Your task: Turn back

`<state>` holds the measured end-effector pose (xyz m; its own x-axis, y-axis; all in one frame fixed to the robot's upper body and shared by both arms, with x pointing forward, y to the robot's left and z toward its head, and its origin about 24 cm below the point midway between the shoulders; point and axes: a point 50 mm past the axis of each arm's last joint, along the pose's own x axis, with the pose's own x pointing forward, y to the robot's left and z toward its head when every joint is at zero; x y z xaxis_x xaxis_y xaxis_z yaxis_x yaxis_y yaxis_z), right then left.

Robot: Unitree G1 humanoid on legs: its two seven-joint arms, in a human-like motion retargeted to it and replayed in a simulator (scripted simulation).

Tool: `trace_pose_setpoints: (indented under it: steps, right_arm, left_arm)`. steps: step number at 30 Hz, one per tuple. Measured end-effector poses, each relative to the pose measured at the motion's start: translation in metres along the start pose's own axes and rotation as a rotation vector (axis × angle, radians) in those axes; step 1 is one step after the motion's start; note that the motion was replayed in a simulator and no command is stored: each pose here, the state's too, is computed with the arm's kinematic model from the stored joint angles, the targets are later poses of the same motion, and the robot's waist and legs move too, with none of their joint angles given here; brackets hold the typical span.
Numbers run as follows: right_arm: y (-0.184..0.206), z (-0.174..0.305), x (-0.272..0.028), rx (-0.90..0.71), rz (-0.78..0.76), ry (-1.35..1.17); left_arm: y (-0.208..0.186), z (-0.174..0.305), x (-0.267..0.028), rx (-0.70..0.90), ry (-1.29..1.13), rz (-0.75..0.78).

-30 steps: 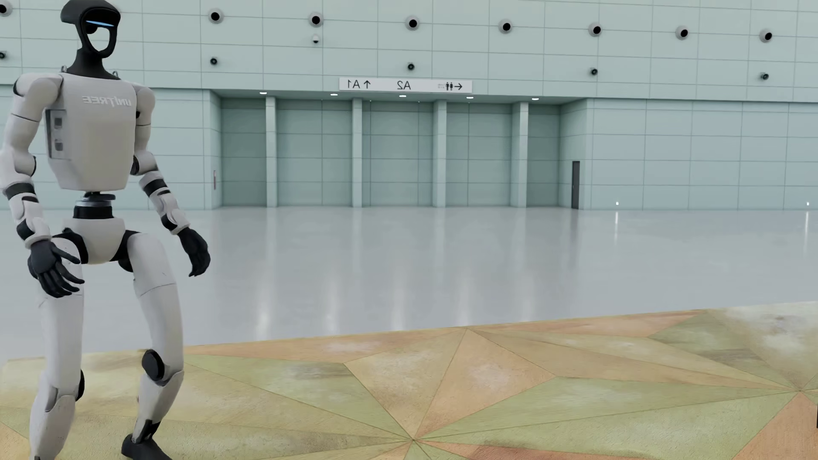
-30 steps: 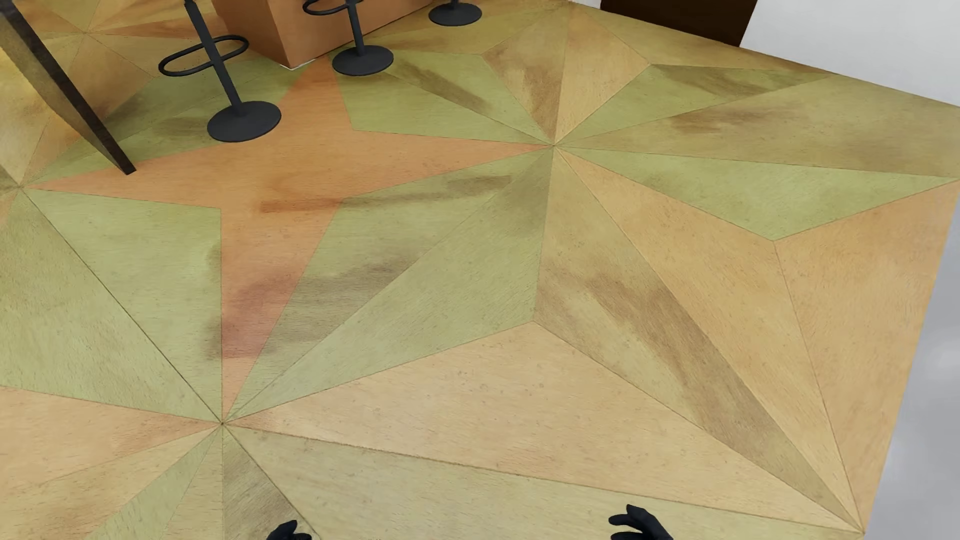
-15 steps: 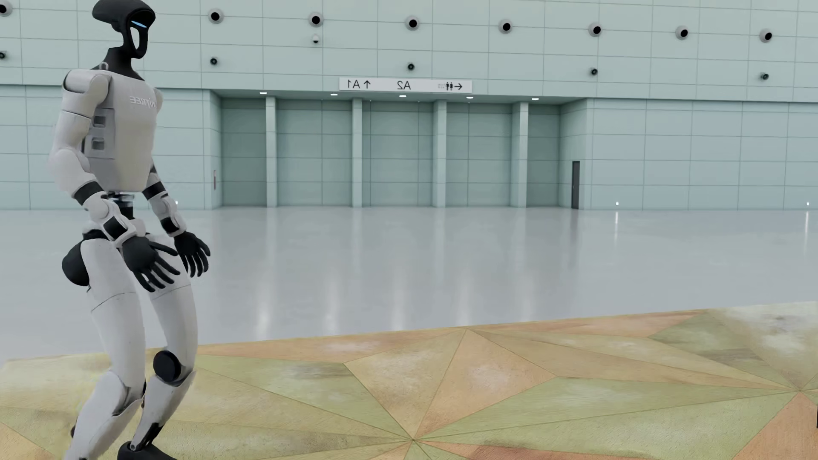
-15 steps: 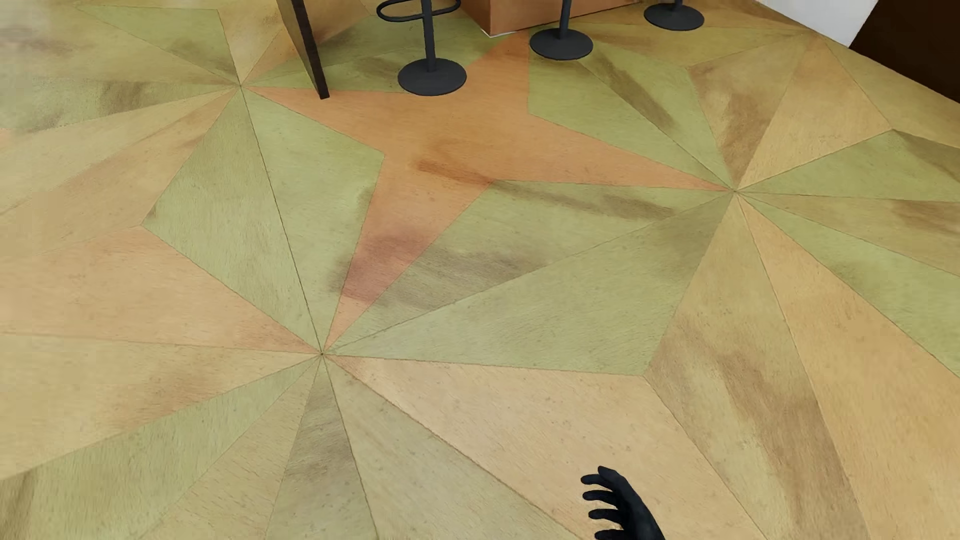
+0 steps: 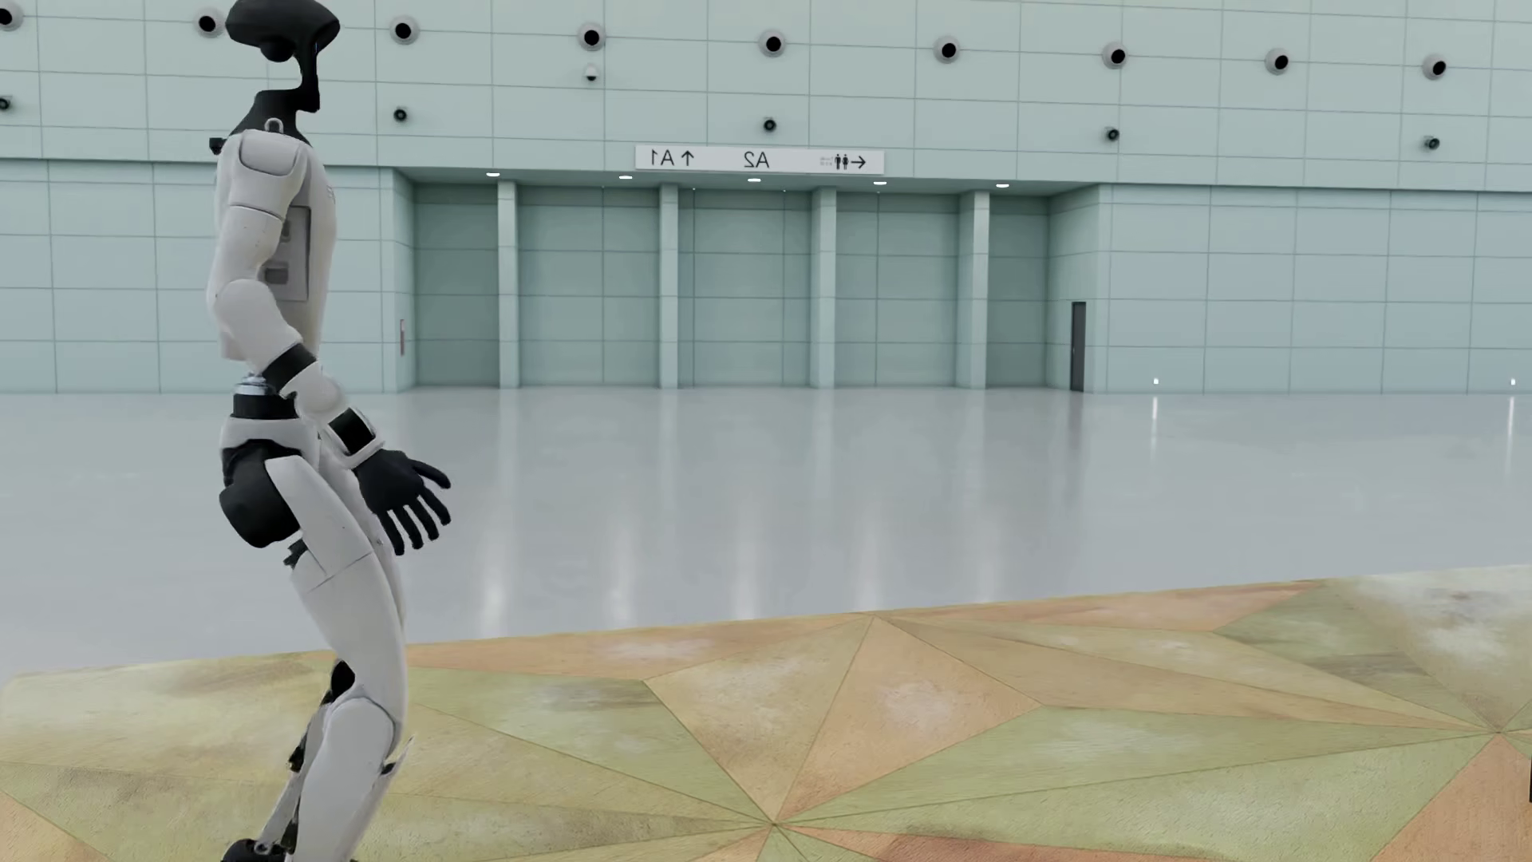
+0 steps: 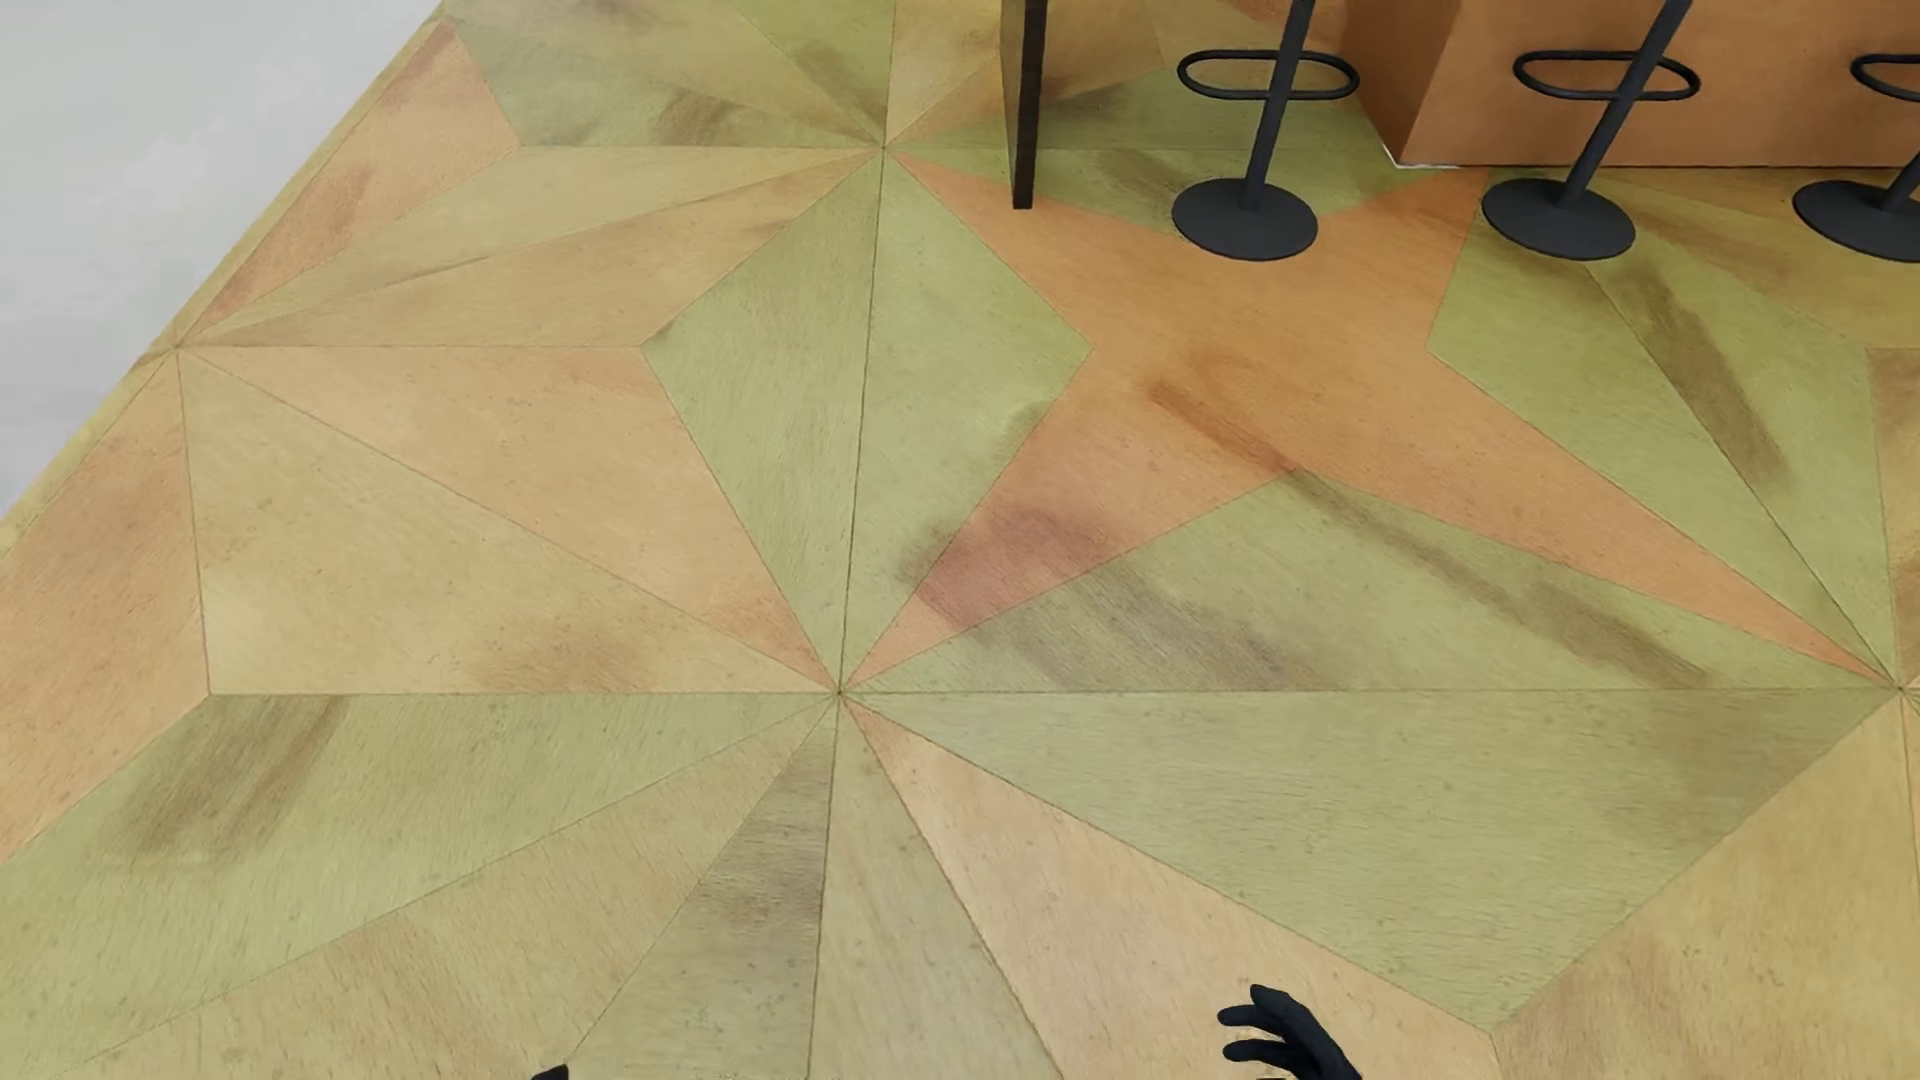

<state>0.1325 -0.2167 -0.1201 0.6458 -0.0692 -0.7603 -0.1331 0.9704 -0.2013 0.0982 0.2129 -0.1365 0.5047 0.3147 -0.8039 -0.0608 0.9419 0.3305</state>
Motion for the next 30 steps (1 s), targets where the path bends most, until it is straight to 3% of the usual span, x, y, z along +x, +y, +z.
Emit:
trace_pose_setpoints:
  steps: [5, 8, 9, 12, 16, 19, 21, 25, 30]
  right_arm:
    - [0.035, 0.055, 0.012, 0.026, 0.06, -0.202]
    - [0.009, -0.002, -0.004, 0.127, -0.025, -0.061]
    - [0.003, -0.013, -0.007, 0.087, -0.024, -0.018]
    - [-0.004, 0.003, -0.002, 0.036, -0.027, -0.034]
    - [0.026, 0.053, 0.012, 0.032, 0.026, -0.167]
    - [0.011, 0.034, 0.006, 0.066, 0.012, -0.127]
    - [0.002, 0.014, 0.002, 0.074, -0.019, -0.049]
    - [0.026, -0.033, -0.012, 0.287, -0.035, 0.123]
    - [0.014, -0.003, -0.002, 0.176, -0.046, -0.011]
  left_arm:
    - [0.025, -0.018, 0.002, 0.005, 0.057, -0.007]
    - [0.009, 0.0, 0.001, 0.018, -0.052, -0.007]
    - [-0.001, 0.007, 0.001, 0.008, -0.077, -0.019]
    - [0.008, 0.017, 0.003, -0.012, -0.092, -0.021]
    - [0.029, -0.018, 0.002, -0.023, 0.045, 0.021]
    - [0.034, -0.016, -0.002, -0.027, 0.02, 0.085]
    - [0.012, 0.02, 0.003, -0.056, -0.082, 0.002]
    - [-0.002, 0.089, 0.008, -0.077, -0.313, -0.2]
    - [0.009, 0.053, 0.006, -0.04, -0.201, -0.206]
